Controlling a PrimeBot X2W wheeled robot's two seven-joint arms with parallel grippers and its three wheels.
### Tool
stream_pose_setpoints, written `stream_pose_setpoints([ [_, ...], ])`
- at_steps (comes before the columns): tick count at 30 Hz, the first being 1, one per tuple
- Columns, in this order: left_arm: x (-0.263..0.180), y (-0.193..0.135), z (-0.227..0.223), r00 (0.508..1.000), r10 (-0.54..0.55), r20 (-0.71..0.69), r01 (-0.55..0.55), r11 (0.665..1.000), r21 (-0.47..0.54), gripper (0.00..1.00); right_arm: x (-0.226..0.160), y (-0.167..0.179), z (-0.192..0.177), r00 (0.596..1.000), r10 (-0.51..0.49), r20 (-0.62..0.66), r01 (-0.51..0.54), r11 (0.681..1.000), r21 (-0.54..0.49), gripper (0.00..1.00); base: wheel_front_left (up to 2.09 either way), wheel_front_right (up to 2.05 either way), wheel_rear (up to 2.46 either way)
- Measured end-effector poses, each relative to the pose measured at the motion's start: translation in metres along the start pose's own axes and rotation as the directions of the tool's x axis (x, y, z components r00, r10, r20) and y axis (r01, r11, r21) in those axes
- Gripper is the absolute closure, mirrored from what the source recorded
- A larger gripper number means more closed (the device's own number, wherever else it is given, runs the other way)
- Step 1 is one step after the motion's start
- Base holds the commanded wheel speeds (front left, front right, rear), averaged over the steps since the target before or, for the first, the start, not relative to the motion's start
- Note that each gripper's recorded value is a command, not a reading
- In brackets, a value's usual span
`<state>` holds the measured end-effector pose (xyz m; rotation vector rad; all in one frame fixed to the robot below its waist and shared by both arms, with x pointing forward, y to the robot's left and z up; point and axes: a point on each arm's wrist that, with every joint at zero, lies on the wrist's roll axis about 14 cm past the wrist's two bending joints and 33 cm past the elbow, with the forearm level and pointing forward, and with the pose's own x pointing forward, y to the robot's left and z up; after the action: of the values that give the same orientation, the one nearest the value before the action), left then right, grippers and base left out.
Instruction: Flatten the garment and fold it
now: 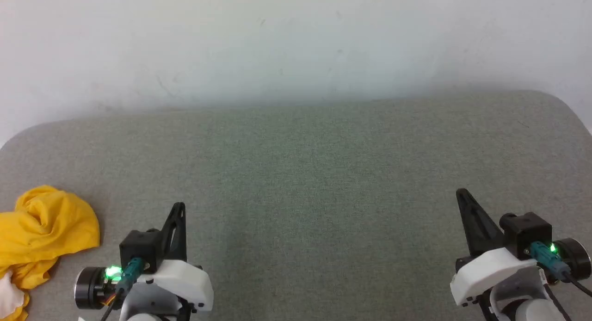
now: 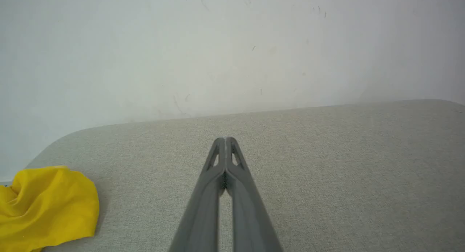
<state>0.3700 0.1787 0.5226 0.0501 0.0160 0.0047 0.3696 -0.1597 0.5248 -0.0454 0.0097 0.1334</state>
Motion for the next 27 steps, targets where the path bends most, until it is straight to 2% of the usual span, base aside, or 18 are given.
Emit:
stream_pose_setpoints([
  [22, 0.0000, 0.0000, 0.0000, 1.000, 0.000, 0.000, 0.000, 1.000, 0.000, 1.00, 0.0000, 0.0000, 0.0000, 1.000, 0.000, 0.000, 0.000, 1.000, 0.000, 1.00, 0.00, 0.00, 0.00],
  [23, 0.0000, 0.0000, 0.0000, 1.000, 0.000, 0.000, 0.000, 1.000, 0.000, 0.00, 0.0000, 0.0000, 0.0000, 1.000, 0.000, 0.000, 0.000, 1.000, 0.000, 0.00, 0.00, 0.00, 0.00],
  [27, -0.0001, -0.0003, -0.0007, 1.000, -0.001, -0.002, 0.001, 1.000, 0.000, 0.00, -0.0001, -0.0001, 0.0000, 1.000, 0.000, 0.000, 0.000, 1.000, 0.000, 0.00, 0.00, 0.00, 0.00],
])
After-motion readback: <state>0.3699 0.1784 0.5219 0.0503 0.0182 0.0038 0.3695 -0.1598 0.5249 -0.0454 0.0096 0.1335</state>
